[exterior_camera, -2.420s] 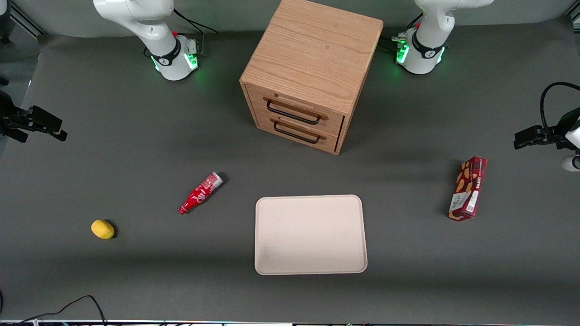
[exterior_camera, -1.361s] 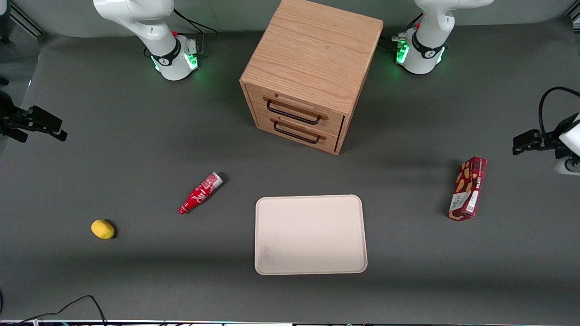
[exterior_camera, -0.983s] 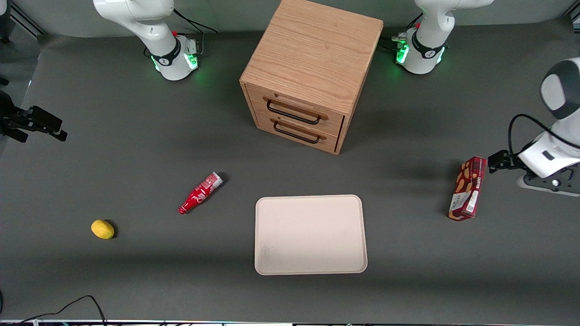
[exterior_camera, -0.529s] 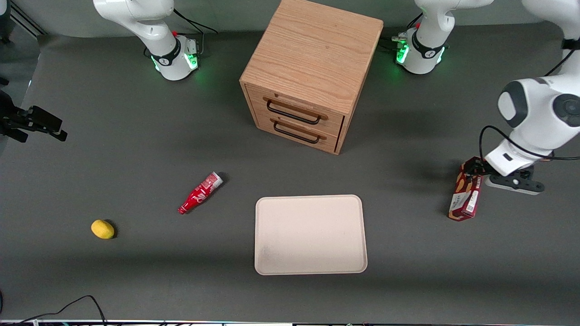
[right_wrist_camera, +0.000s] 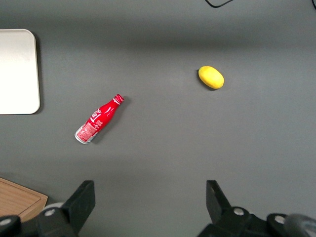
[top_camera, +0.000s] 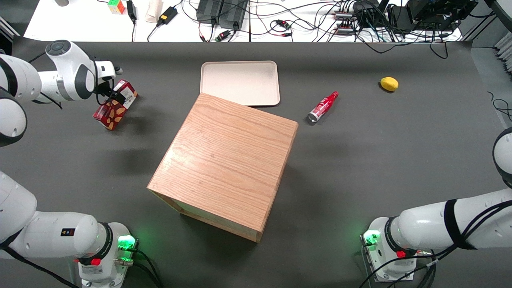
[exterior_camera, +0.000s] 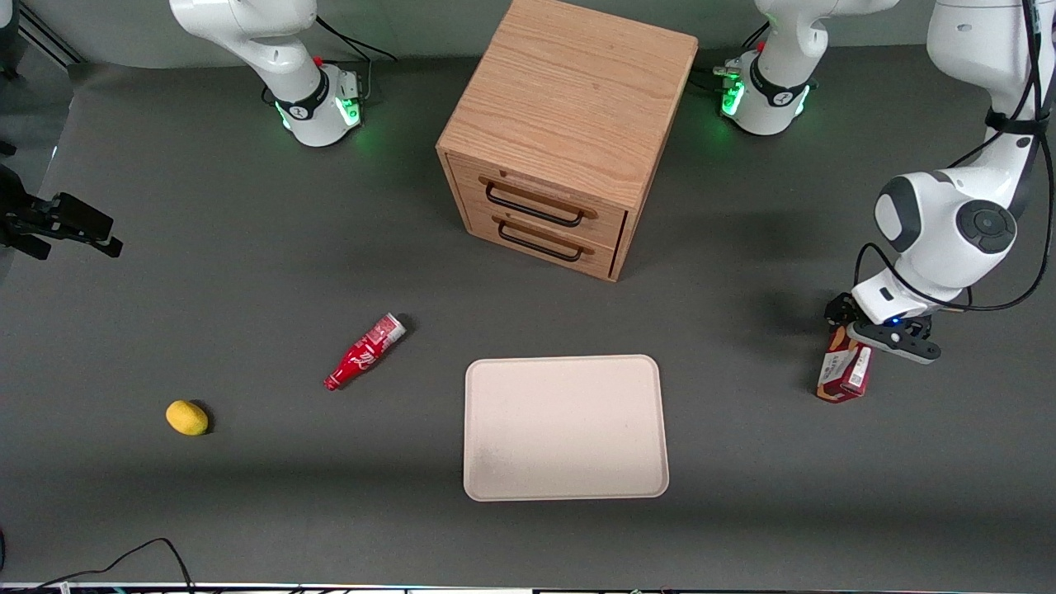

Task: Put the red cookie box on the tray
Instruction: 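Lower the open left gripper onto the red cookie box and close it, then lift the red cookie box and carry it toward the cream tray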

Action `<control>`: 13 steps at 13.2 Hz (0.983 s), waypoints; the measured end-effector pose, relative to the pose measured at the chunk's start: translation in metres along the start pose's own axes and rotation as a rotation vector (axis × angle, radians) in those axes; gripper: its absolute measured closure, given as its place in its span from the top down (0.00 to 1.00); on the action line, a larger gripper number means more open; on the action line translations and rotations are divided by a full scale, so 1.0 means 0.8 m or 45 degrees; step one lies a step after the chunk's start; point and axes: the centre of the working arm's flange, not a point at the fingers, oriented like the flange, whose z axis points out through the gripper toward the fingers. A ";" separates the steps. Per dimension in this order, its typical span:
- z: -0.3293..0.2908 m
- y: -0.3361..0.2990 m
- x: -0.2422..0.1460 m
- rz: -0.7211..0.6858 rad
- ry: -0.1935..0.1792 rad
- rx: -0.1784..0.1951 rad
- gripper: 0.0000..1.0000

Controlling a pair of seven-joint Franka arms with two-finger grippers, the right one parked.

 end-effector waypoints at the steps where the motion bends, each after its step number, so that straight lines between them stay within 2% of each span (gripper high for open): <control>1: 0.006 -0.005 -0.004 0.007 0.012 -0.015 1.00; 3: 0.015 -0.010 -0.008 0.021 0.034 -0.044 0.99; 4: 0.017 -0.010 -0.009 0.024 0.040 -0.052 0.94; 5: 0.017 -0.010 -0.009 0.028 0.042 -0.054 0.82; 6: 0.017 -0.010 -0.008 0.030 0.044 -0.054 0.82; 7: 0.017 -0.010 -0.008 0.029 0.046 -0.054 0.76; 10: 0.016 -0.011 -0.008 0.030 0.048 -0.052 0.39; 13: 0.016 -0.012 -0.007 0.037 0.050 -0.052 0.08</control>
